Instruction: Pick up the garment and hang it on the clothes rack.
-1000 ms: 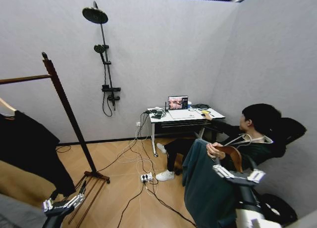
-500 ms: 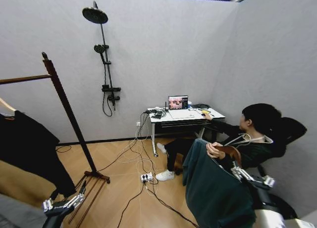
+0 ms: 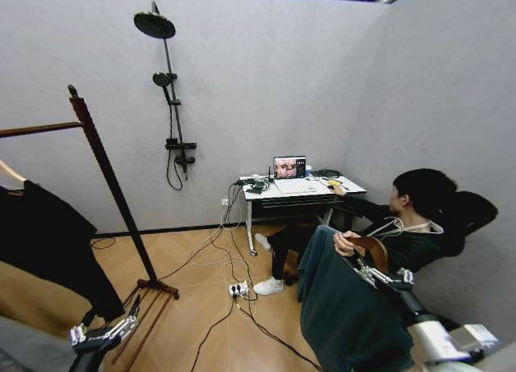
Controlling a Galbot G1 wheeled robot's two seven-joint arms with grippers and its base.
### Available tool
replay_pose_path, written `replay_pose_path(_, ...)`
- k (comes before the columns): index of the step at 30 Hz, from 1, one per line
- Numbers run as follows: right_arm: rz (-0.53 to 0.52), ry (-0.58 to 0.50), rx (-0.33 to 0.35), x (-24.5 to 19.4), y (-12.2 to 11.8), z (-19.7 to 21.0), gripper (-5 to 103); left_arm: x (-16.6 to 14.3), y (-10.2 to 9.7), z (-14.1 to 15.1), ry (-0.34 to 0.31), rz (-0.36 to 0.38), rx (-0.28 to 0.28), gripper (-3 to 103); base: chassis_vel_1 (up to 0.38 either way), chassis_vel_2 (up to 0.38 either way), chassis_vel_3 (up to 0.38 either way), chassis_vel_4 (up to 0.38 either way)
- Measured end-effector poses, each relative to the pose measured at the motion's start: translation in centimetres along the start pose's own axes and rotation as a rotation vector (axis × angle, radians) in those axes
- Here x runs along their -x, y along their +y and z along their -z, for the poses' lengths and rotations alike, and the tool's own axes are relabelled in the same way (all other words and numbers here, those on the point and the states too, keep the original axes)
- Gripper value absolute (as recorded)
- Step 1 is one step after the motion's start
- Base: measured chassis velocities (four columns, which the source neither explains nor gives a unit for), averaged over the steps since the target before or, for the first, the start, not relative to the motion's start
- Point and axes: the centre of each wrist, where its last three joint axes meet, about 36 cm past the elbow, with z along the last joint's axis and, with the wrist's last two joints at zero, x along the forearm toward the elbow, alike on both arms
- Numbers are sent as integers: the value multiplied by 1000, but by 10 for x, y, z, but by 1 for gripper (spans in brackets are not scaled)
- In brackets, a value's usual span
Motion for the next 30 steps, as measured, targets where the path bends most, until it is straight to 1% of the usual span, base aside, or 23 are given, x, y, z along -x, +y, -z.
replay_pose_path(1, 0, 0, 0, 0, 0, 0, 101, 0, 0, 0, 0, 0, 0, 100, 0, 0, 0, 0)
replay_pose_path(4, -15, -8, -17, 6, -4, -2, 86, 0, 0, 0, 0, 0, 0, 100, 0, 0, 0, 0)
replay_pose_path(5, -15, -8, -17, 6, -4, -2, 86, 0, 0, 0, 0, 0, 0, 100, 0, 0, 0, 0)
replay_pose_path(9, -13, -8, -20, 8, -1, -4, 64, 0, 0, 0, 0, 0, 0, 100, 0, 0, 0, 0)
replay_pose_path(10, -13, -8, -20, 8, -1, -4, 64, 0, 0, 0, 0, 0, 0, 100, 0, 0, 0, 0)
replay_pose_path(11, -11, -8, -20, 8, 1, -5, 58, 0, 0, 0, 0, 0, 0, 100, 0, 0, 0, 0)
replay_pose_path(12, -11, -8, -20, 8, 1, -5, 58, 0, 0, 0, 0, 0, 0, 100, 0, 0, 0, 0)
replay_pose_path(14, -11, -8, -16, 9, 4, -6, 48, 0, 0, 0, 0, 0, 0, 100, 0, 0, 0, 0)
replay_pose_path(15, -11, -8, -16, 9, 4, -6, 48, 0, 0, 0, 0, 0, 0, 100, 0, 0, 0, 0)
replay_pose_path(17, -15, -10, -17, 10, 6, -7, 37, 0, 0, 0, 0, 0, 0, 100, 0, 0, 0, 0)
replay_pose_path(18, -15, -10, -17, 10, 6, -7, 37, 0, 0, 0, 0, 0, 0, 100, 0, 0, 0, 0)
replay_pose_path(20, -19, -15, -24, 11, 7, -8, 27, 0, 0, 0, 0, 0, 0, 100, 0, 0, 0, 0)
replay_pose_path(21, -19, -15, -24, 11, 7, -8, 27, 0, 0, 0, 0, 0, 0, 100, 0, 0, 0, 0)
replay_pose_path(23, -22, -22, -28, 11, 7, -8, 15, 0, 0, 0, 0, 0, 0, 100, 0, 0, 0, 0)
replay_pose_path(25, -24, -27, -30, 11, 8, -7, 15, 0, 0, 0, 0, 0, 0, 100, 0, 0, 0, 0)
replay_pose_path(26, -31, -37, -40, 12, 8, -8, 10, 0, 0, 0, 0, 0, 0, 100, 0, 0, 0, 0)
replay_pose_path(28, -38, -42, -48, 12, 8, -9, 10, 0, 0, 0, 0, 0, 0, 100, 0, 0, 0, 0)
replay_pose_path(30, -70, -60, -76, 14, 10, -11, 10, 0, 0, 0, 0, 0, 0, 100, 0, 0, 0, 0)
